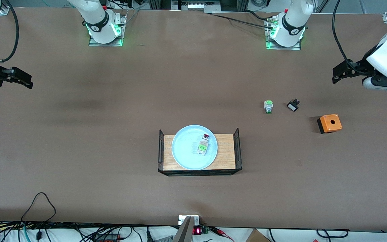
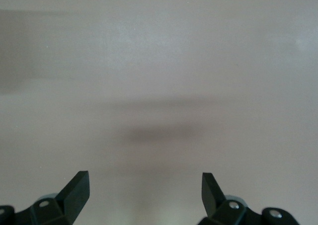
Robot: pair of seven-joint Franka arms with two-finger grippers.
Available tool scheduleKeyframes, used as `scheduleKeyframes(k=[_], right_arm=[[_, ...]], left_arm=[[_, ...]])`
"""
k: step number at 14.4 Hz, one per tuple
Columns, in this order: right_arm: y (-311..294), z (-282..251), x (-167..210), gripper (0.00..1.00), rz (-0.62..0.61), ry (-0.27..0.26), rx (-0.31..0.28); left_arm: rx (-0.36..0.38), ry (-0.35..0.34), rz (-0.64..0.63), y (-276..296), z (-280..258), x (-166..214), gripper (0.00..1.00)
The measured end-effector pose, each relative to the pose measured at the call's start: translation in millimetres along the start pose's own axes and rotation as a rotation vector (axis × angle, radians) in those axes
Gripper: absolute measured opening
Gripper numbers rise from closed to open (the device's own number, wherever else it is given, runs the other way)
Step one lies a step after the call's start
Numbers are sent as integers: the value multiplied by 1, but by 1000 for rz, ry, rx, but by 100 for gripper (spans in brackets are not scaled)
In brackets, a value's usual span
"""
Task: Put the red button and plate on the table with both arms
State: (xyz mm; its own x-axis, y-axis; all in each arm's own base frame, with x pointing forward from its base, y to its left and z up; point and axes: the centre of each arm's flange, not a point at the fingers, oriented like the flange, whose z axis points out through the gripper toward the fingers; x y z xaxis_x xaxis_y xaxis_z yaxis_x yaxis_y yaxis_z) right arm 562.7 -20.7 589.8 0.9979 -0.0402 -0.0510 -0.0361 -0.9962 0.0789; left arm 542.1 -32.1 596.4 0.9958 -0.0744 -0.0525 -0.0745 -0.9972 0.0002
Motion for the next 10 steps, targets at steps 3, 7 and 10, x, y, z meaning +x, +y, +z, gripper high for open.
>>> scheduleKeyframes(k=[3, 7, 10], right_arm=[[0, 0, 0, 100, 0, 0, 0], [0, 0, 0, 100, 1, 1, 0], [1, 0, 0, 100, 1, 1, 0]], left_arm=[[-22, 21, 63, 40, -8, 8, 100], [-32, 29, 216, 132, -17, 26, 100], [-23, 48, 335, 203, -18, 29, 100]])
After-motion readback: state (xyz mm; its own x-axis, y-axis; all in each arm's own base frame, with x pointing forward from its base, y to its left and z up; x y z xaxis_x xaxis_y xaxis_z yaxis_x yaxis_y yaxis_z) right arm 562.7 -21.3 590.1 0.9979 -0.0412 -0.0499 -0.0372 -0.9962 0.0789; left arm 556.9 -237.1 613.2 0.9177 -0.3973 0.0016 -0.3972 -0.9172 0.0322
